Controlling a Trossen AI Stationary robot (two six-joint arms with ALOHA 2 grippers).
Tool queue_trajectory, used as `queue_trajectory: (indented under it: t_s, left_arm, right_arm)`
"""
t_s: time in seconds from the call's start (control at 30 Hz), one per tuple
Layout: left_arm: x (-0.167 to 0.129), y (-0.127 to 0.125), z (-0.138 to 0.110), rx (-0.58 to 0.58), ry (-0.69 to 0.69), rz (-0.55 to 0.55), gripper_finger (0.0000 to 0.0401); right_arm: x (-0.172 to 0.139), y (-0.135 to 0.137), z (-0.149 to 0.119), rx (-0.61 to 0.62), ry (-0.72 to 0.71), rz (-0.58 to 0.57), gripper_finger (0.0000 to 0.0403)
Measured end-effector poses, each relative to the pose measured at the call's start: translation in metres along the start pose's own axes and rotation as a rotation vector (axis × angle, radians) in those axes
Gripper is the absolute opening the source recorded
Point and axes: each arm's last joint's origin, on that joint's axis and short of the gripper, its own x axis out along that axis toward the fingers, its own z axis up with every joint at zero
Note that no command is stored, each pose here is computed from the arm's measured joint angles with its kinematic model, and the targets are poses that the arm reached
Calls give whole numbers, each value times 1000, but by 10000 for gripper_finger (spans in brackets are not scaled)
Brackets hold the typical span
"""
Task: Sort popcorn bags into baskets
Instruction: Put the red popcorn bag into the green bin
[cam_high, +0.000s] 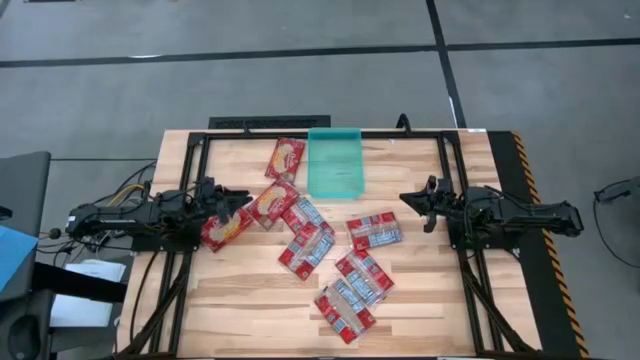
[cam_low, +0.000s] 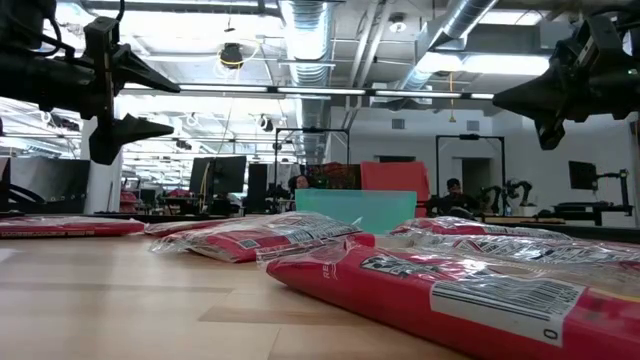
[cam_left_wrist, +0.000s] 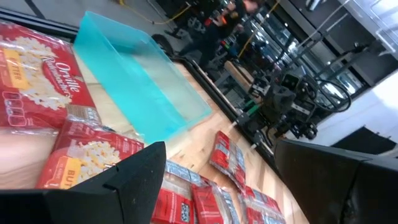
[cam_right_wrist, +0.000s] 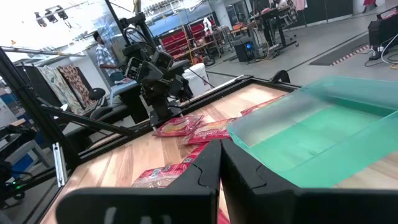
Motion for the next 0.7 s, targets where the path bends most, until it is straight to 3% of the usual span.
queue_trajectory:
  t_s: [0.13, 0.37, 0.7]
  left_arm:
    - [0, 1, 1, -35, -43, 40, 287]
    - [-1, 4, 6, 0, -154, 168, 287]
    - [-1, 3, 6, 6, -138, 163, 287]
  right_arm:
    - [0, 0, 0, 0, 0, 0, 37]
    - [0, 0, 0, 0, 0, 0, 37]
    - [0, 0, 0, 0, -1, 0, 37]
